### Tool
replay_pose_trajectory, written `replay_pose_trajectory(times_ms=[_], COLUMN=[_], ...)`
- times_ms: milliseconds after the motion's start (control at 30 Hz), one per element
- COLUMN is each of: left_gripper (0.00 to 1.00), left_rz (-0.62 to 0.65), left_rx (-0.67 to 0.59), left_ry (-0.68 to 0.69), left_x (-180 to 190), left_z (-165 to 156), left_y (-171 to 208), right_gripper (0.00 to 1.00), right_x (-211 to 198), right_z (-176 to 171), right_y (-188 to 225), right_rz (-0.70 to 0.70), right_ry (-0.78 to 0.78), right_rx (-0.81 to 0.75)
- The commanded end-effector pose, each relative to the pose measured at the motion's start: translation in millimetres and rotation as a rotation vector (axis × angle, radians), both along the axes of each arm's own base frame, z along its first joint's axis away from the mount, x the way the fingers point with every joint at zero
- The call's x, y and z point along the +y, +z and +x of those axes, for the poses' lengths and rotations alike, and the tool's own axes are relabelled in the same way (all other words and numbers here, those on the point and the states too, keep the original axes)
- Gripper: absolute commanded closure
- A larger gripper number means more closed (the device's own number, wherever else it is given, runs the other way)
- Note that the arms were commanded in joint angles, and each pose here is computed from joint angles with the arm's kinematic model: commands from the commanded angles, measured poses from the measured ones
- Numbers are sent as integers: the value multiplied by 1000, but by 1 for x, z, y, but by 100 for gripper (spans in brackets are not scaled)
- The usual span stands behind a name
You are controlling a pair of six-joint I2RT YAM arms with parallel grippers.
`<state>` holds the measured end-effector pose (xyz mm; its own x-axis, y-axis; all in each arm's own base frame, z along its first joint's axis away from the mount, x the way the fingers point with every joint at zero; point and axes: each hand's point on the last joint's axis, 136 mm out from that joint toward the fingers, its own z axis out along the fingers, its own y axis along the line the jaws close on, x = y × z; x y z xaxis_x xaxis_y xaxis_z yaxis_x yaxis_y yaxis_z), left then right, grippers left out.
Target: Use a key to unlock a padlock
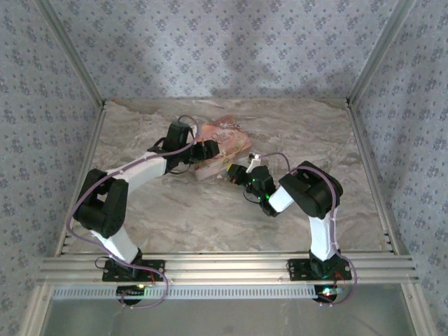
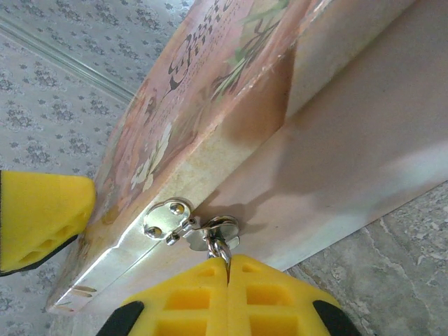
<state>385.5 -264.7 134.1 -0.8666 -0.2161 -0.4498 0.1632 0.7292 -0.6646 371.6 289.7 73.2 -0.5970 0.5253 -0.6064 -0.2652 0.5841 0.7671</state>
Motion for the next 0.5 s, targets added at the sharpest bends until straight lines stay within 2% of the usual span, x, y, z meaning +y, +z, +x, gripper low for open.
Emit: replay_pose_trajectory(times_ms=[0, 467], left_gripper=[31, 31], left_rz=[16, 7], left_rx=[74, 102], left_ry=[6, 5], left_x=[3, 0], left_z=[-18, -19], left_y=[-17, -27], right_gripper=[100, 100], right_x=[0, 3], right_z=[9, 14], right_y=[16, 16], right_rz=[24, 2], right_ry=[-37, -43], right_rx=[-35, -32])
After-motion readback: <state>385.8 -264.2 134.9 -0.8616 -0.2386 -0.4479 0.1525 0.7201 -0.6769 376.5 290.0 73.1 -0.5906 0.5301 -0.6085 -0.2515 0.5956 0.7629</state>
